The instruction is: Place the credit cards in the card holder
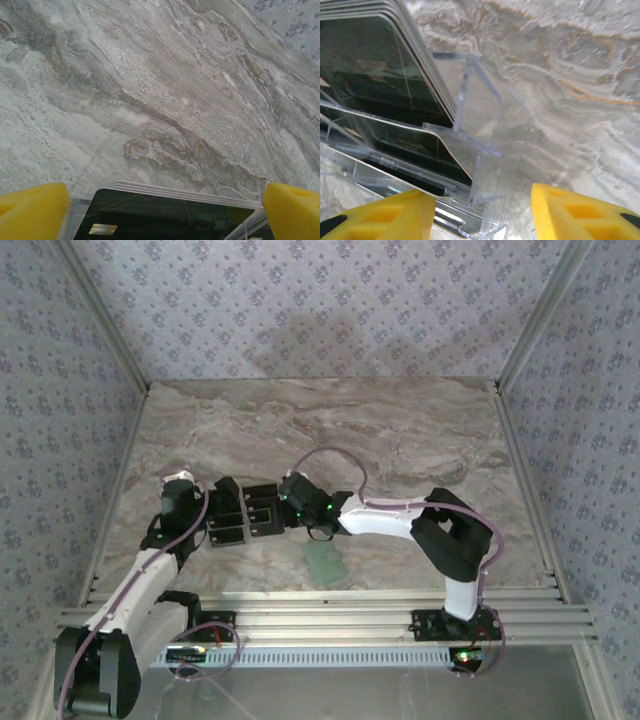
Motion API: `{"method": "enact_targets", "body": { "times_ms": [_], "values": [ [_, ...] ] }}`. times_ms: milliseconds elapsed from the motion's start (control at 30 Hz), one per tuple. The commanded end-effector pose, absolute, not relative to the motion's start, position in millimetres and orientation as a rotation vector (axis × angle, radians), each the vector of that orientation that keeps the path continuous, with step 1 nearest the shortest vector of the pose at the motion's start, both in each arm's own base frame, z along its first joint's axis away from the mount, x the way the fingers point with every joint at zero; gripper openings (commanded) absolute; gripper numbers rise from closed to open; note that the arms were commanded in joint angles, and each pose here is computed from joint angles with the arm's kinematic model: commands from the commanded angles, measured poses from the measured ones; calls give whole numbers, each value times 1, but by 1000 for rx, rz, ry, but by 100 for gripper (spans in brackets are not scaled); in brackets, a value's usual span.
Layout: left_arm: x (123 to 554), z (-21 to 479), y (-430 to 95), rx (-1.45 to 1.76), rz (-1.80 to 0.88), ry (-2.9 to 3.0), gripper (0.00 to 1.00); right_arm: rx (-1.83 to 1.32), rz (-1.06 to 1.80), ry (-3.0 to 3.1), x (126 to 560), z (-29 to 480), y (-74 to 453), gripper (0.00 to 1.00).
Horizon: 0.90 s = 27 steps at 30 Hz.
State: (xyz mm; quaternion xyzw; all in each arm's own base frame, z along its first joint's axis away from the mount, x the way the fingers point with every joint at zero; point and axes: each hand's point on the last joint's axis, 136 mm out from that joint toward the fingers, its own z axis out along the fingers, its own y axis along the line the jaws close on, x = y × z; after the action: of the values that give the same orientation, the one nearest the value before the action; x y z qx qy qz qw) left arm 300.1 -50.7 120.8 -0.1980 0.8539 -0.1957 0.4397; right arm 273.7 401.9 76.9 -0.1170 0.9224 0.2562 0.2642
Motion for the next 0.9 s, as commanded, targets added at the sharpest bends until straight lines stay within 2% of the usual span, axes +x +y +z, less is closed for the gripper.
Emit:
{"method": "enact_targets", "body": {
  "times_ms": [0,433,867],
  "values": [
    [309,130,-57,-475,-537,2085,100,-269,645,2464,293,88,392,55],
    [334,132,-78,-430,-584,2103,100,-177,570,2469,324,82,361,54],
    [368,131,-131,-319,-623,2144,100,-102,518,2472,340,80,333,54]
  ]
}}
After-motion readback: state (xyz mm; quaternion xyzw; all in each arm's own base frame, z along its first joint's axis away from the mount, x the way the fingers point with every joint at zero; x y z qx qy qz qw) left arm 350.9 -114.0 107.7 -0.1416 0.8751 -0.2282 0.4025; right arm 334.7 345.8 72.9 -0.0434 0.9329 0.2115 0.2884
